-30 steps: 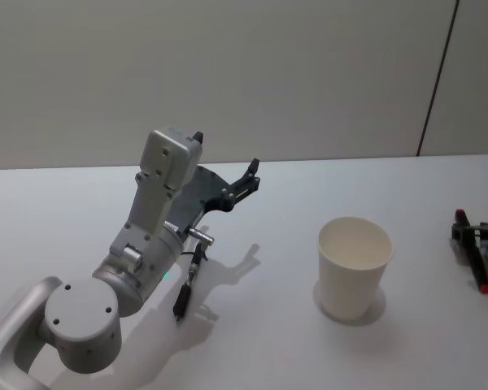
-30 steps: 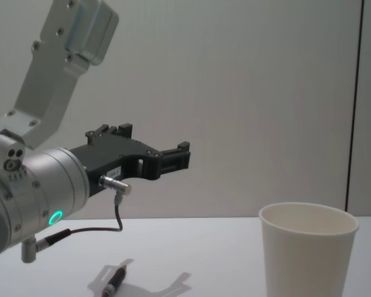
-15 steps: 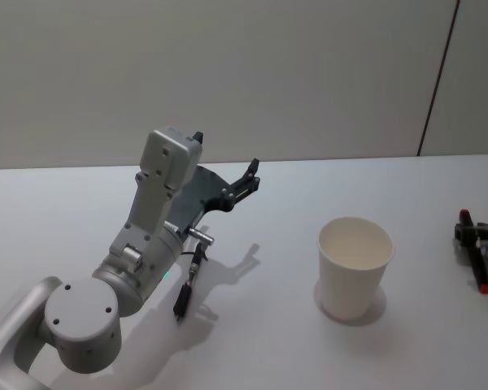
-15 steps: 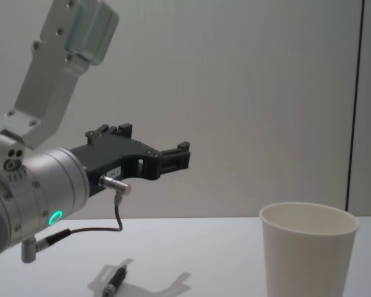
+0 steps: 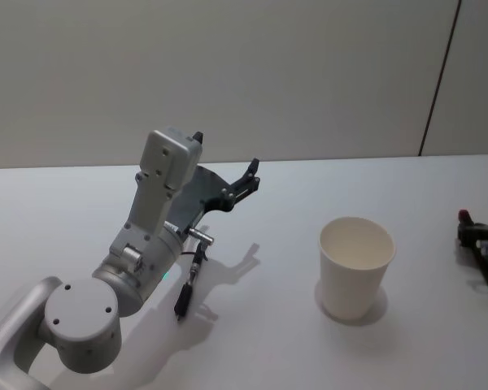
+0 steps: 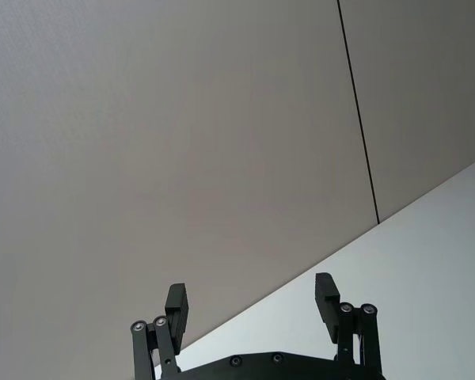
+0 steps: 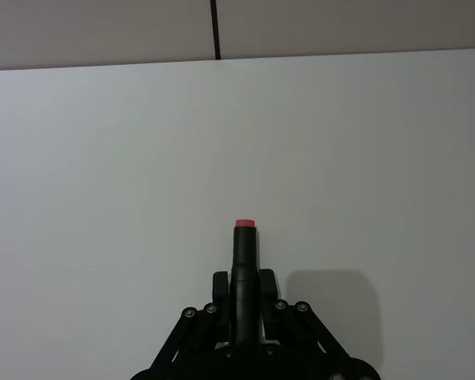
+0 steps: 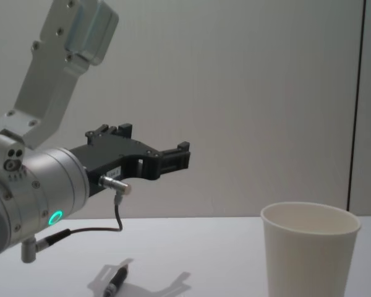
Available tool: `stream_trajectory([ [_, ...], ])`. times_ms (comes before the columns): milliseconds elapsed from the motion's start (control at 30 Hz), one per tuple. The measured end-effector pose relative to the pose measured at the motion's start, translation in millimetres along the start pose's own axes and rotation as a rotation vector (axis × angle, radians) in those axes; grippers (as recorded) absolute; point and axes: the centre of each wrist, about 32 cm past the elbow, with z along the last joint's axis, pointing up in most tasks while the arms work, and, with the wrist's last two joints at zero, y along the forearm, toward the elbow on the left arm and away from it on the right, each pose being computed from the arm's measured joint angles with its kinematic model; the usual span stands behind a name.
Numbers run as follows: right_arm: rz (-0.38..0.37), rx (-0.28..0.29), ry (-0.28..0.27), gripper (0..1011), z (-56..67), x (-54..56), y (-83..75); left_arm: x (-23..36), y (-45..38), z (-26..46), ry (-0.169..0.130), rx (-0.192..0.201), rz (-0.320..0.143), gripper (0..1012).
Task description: Place the pen into the pen holder.
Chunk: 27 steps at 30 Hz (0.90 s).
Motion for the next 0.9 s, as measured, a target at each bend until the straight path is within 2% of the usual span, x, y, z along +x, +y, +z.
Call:
stream_trajectory([
  [900,0.0,0.0,0.0,195,0.1,0.0,0.0,0.0,0.0,0.0,0.0,0.0,0.0,1001],
])
